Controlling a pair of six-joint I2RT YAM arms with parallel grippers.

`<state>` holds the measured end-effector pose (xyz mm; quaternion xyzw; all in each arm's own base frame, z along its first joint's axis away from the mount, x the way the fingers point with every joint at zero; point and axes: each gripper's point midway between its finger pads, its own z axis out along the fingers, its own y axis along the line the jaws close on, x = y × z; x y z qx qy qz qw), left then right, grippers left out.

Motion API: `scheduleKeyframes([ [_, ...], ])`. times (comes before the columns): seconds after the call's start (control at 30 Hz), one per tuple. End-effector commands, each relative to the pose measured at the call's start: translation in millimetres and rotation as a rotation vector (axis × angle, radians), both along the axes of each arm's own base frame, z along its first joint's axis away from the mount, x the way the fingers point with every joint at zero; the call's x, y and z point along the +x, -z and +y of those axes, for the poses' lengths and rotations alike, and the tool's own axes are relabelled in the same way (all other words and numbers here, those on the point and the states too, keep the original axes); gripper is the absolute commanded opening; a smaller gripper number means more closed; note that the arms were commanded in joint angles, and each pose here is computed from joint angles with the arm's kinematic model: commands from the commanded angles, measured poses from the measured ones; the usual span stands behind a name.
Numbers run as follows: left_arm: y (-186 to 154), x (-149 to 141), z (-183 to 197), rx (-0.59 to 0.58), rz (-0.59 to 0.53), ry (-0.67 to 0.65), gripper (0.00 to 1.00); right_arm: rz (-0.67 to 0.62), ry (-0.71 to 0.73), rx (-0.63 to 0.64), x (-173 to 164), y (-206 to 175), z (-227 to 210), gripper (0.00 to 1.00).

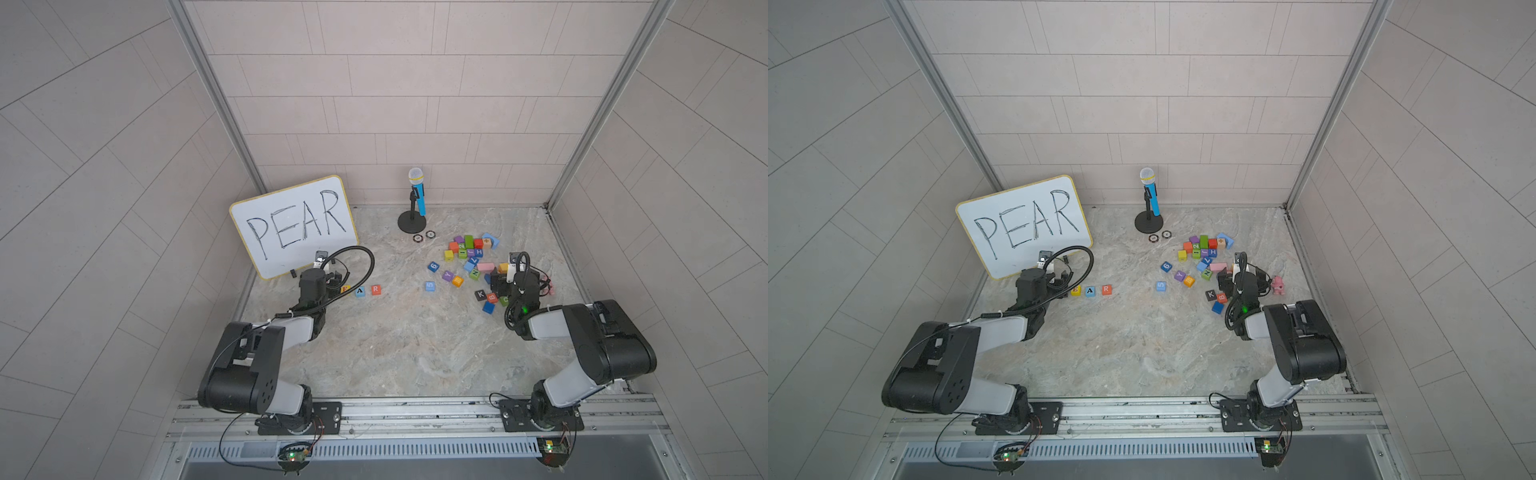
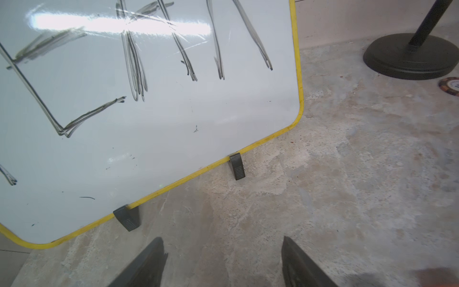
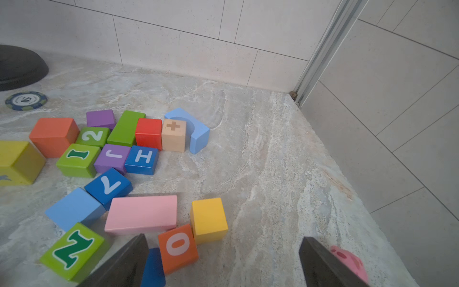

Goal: Spell the uppercase word “pear” with letter blocks
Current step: Reset both arms

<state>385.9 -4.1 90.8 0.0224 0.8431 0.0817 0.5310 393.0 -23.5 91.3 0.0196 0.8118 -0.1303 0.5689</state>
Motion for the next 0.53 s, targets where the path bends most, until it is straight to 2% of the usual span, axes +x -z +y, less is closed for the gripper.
scheduleKeyframes([
  [0.0, -0.8, 5.0, 3.0, -0.032, -0.044, -0.004, 0.75, 0.004, -0.026, 0.029, 1.5, 0.9, 4.5, 1.00],
  [0.2, 5.0, 9.7, 9.2, -0.054, -0.042, -0.031, 0.80, 0.000, -0.027, 0.034, 2.0, 0.7, 3.8, 1.00],
  [0.4, 4.8, 11.0, 10.7, -0.072, -0.064, -0.032, 0.91, 0.003, -0.030, 0.034, 1.9, 1.4, 4.1, 1.00],
  [0.47, 5.5, 11.4, 12.2, -0.083, -0.068, -0.034, 1.00, 0.001, -0.029, 0.038, 2.0, 0.7, 3.8, 1.00],
  [0.5, 5.3, 12.0, 12.9, -0.087, -0.074, -0.037, 1.00, 0.001, -0.029, 0.037, 1.8, 0.8, 3.6, 1.00],
])
